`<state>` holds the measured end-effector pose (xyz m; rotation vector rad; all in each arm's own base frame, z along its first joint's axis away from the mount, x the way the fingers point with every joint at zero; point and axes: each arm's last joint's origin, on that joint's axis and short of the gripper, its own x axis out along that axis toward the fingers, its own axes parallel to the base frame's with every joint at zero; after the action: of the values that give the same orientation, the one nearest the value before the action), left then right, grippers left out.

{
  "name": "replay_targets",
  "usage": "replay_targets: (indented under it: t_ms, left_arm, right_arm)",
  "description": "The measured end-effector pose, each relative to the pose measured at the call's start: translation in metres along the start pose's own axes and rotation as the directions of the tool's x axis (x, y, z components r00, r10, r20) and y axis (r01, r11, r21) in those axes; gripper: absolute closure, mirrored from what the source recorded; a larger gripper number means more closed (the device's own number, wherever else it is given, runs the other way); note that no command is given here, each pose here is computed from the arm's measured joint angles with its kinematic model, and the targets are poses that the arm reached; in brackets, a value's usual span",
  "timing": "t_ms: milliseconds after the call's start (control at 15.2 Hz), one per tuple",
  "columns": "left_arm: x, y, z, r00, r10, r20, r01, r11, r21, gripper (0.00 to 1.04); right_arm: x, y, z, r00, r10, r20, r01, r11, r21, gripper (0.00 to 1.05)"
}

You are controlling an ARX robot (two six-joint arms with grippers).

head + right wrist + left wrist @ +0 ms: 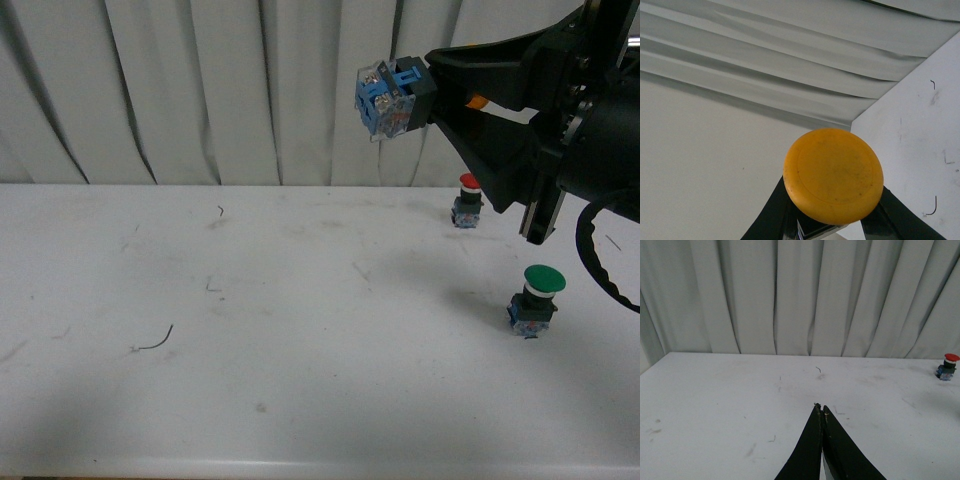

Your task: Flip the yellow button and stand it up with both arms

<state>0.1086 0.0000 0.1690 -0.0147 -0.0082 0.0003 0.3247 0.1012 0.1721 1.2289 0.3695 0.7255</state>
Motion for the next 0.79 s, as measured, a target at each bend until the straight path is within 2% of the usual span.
replay_targets:
  t_ms: [132, 198, 462, 660, 792]
  left_arm:
    - [-0.007, 0.000, -0.006, 0.999, -0.002, -0.053, 0.002, 1.000, 0.000, 1.03]
    - [-0.011, 0.000, -0.001, 1.000, -0.001, 0.006, 0.001, 1.000, 0.000, 1.03]
    - [-0.011, 0.000, -0.003, 1.000, 0.000, -0.014, 0.000, 1.000, 0.000, 1.03]
    - [-0.011, 0.000, -0.003, 1.000, 0.000, -0.012, 0.000, 1.000, 0.000, 0.67]
    - [-0.011, 0.000, -0.003, 1.000, 0.000, -0.012, 0.000, 1.000, 0.000, 0.42]
  right_arm:
    - [0.000, 0.000, 0.000, 1.000, 0.000, 0.000, 0.000, 1.000, -0.001, 0.76]
    - [0.000, 0.000, 0.000, 1.000, -0.001, 0.000, 0.001, 1.000, -0.001, 0.76]
    - [0.000, 0.000, -0.001, 1.000, 0.000, -0.003, 0.000, 1.000, -0.004, 0.76]
    - [0.001, 0.001, -0.001, 1.000, 0.003, -0.001, -0.003, 0.994, -0.109, 0.76]
    - [0.005, 0.014, 0.007, 0.996, 0.029, 0.083, -0.001, 0.951, -0.311, 0.76]
